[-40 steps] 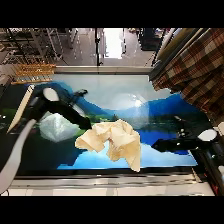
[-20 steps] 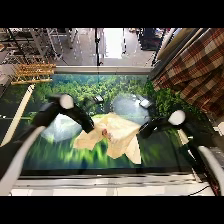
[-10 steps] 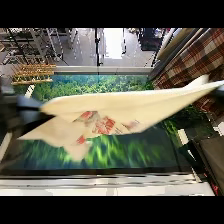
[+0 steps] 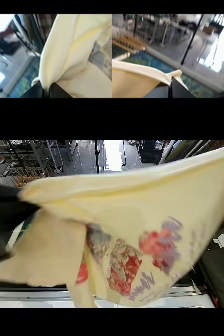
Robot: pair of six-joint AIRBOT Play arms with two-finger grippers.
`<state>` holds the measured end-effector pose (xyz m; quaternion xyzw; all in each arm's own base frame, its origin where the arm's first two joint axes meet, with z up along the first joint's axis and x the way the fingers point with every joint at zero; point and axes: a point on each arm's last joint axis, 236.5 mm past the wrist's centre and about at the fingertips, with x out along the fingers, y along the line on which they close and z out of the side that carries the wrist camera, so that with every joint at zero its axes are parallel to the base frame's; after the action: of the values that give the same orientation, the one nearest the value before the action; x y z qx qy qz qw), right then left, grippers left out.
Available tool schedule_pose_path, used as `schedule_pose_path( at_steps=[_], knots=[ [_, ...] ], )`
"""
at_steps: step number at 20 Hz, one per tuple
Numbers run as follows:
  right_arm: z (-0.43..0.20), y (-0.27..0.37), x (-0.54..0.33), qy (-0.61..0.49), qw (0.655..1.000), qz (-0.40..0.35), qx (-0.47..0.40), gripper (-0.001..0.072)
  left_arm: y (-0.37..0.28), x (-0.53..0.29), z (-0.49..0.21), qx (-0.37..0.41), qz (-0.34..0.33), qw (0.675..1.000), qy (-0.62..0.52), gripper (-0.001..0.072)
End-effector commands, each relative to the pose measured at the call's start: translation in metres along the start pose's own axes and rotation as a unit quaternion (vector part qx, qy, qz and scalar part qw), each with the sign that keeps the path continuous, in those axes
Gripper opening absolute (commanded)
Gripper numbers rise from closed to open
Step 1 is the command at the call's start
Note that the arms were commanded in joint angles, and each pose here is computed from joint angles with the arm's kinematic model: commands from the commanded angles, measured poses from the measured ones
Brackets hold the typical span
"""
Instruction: Fold the clothes and pants, and hang the long-sleeved shirts on hangers.
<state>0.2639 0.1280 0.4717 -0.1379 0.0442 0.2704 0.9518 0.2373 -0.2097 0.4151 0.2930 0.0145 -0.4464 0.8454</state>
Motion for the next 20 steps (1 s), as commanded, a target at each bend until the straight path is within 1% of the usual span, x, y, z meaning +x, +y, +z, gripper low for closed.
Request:
schedule_pose_path(
  at_steps=[1,3,4,5,6,7,8,9,10,11,12,13,14,15,16,17,18,19,20],
  knots=[
    [-0.119,-0.028,0.116,0.162,0.985,0.018,0.051,0.0015,0.011,0.108,-0.114,-0.093,-0.101,0.982,0.130,0.0008],
    [-0.219,-0.040,0.184,0.262,0.962,0.024,0.077,0.0015,0.023,0.168,-0.207,-0.177,-0.152,0.955,0.181,0.0008],
    [-0.268,-0.046,0.217,0.296,0.951,0.021,0.088,0.0015,0.027,0.194,-0.254,-0.229,-0.178,0.939,0.184,0.0008],
    [-0.312,-0.055,0.249,0.313,0.945,0.009,0.097,0.0015,0.032,0.214,-0.297,-0.292,-0.188,0.920,0.181,0.0008],
    [-0.347,-0.068,0.279,0.314,0.942,-0.011,0.118,0.0016,0.039,0.227,-0.340,-0.356,-0.183,0.898,0.182,0.0009],
    [-0.377,-0.088,0.304,0.299,0.939,-0.049,0.161,0.0018,0.055,0.234,-0.387,-0.441,-0.147,0.864,0.194,0.0089],
    [-0.402,-0.111,0.323,0.275,0.932,-0.093,0.219,0.0043,0.071,0.229,-0.426,-0.520,-0.109,0.821,0.208,0.0480],
    [-0.421,-0.130,0.330,0.257,0.913,-0.126,0.290,0.0323,0.084,0.218,-0.453,-0.583,-0.078,0.780,0.213,0.0705],
    [-0.436,-0.142,0.327,0.257,0.896,-0.141,0.334,0.0563,0.096,0.202,-0.472,-0.627,-0.052,0.747,0.215,0.0694],
    [-0.448,-0.152,0.316,0.271,0.882,-0.145,0.358,0.0568,0.107,0.181,-0.487,-0.657,-0.034,0.722,0.216,0.0691],
    [-0.463,-0.159,0.295,0.302,0.865,-0.146,0.373,0.0567,0.109,0.160,-0.495,-0.686,-0.030,0.693,0.220,0.0686],
    [-0.479,-0.160,0.273,0.339,0.845,-0.140,0.390,0.0567,0.104,0.141,-0.505,-0.715,-0.027,0.656,0.239,0.0585],
    [-0.493,-0.152,0.248,0.382,0.820,-0.114,0.411,0.0566,0.091,0.123,-0.514,-0.740,-0.030,0.614,0.272,0.0479],
    [-0.503,-0.137,0.227,0.413,0.797,-0.070,0.434,0.0562,0.070,0.106,-0.521,-0.749,-0.044,0.580,0.316,0.0455],
    [-0.507,-0.118,0.212,0.429,0.775,-0.023,0.463,0.0555,0.047,0.096,-0.521,-0.748,-0.064,0.557,0.355,0.0453],
    [-0.510,-0.094,0.195,0.439,0.751,0.027,0.492,0.0500,0.026,0.092,-0.519,-0.741,-0.079,0.545,0.384,0.0383],
    [-0.511,-0.072,0.180,0.446,0.730,0.065,0.514,0.0500,0.003,0.092,-0.516,-0.733,-0.088,0.541,0.403,0.0317],
    [-0.514,-0.046,0.162,0.453,0.711,0.102,0.528,0.0500,-0.017,0.096,-0.509,-0.732,-0.093,0.540,0.405,0.0317],
    [-0.515,-0.023,0.147,0.454,0.697,0.127,0.540,0.0504,-0.035,0.100,-0.502,-0.730,-0.094,0.548,0.398,0.0319]
  ],
)
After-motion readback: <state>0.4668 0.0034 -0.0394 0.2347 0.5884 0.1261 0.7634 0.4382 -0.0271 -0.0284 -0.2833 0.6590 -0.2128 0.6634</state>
